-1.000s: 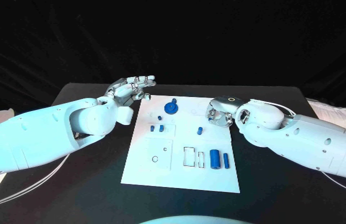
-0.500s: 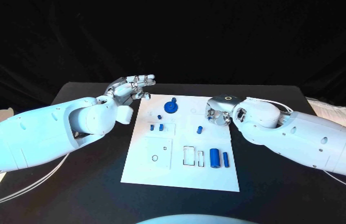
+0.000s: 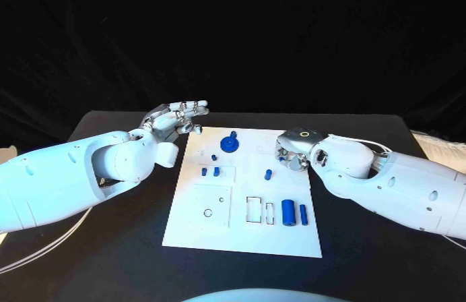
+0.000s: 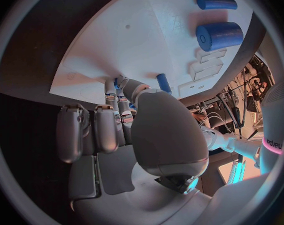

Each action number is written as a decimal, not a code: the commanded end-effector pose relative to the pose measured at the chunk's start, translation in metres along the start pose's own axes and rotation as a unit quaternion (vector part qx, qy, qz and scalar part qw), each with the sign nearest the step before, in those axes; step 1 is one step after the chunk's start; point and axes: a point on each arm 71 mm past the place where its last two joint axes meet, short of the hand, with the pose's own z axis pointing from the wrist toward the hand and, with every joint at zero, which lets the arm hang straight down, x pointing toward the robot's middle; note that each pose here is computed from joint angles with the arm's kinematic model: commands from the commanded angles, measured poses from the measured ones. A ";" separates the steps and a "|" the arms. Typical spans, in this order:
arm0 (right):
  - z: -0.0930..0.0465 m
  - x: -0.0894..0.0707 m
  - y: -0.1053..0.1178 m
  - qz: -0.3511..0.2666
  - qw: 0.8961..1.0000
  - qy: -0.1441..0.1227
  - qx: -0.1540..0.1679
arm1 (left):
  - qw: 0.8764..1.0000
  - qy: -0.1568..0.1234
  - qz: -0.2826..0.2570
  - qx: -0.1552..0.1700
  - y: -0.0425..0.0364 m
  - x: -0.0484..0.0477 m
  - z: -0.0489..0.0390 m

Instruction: Assemble the parts on the task board

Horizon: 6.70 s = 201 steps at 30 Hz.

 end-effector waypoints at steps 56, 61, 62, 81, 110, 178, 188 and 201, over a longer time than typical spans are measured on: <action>-0.018 -0.032 0.103 0.077 0.982 -0.094 -0.147 | 1.000 0.008 0.000 0.008 0.0009 0.0024 0.0005; -0.013 -0.019 0.114 0.088 0.981 -0.077 -0.158 | 1.000 0.011 -0.001 0.007 0.0019 0.0061 0.0019; -0.013 -0.016 0.117 0.090 0.980 -0.074 -0.160 | 1.000 0.013 -0.001 0.007 0.0022 0.0073 0.0023; -0.007 0.007 0.137 0.107 0.977 -0.039 -0.178 | 1.000 0.025 0.000 0.005 0.0043 0.0152 0.0048; -0.004 0.020 0.145 0.109 0.977 -0.012 -0.186 | 1.000 0.026 0.000 0.001 0.0054 0.0156 0.0067; -0.048 -0.020 0.019 0.115 0.993 -0.022 -0.031 | 0.999 0.032 0.005 -0.008 0.0062 0.0104 0.0034; -0.041 -0.013 0.031 0.115 0.992 0.000 -0.045 | 0.999 0.032 0.005 -0.009 0.0073 0.0106 0.0038; -0.034 -0.005 0.037 0.105 0.993 0.022 -0.050 | 0.999 0.032 0.005 -0.010 0.0074 0.0102 0.0035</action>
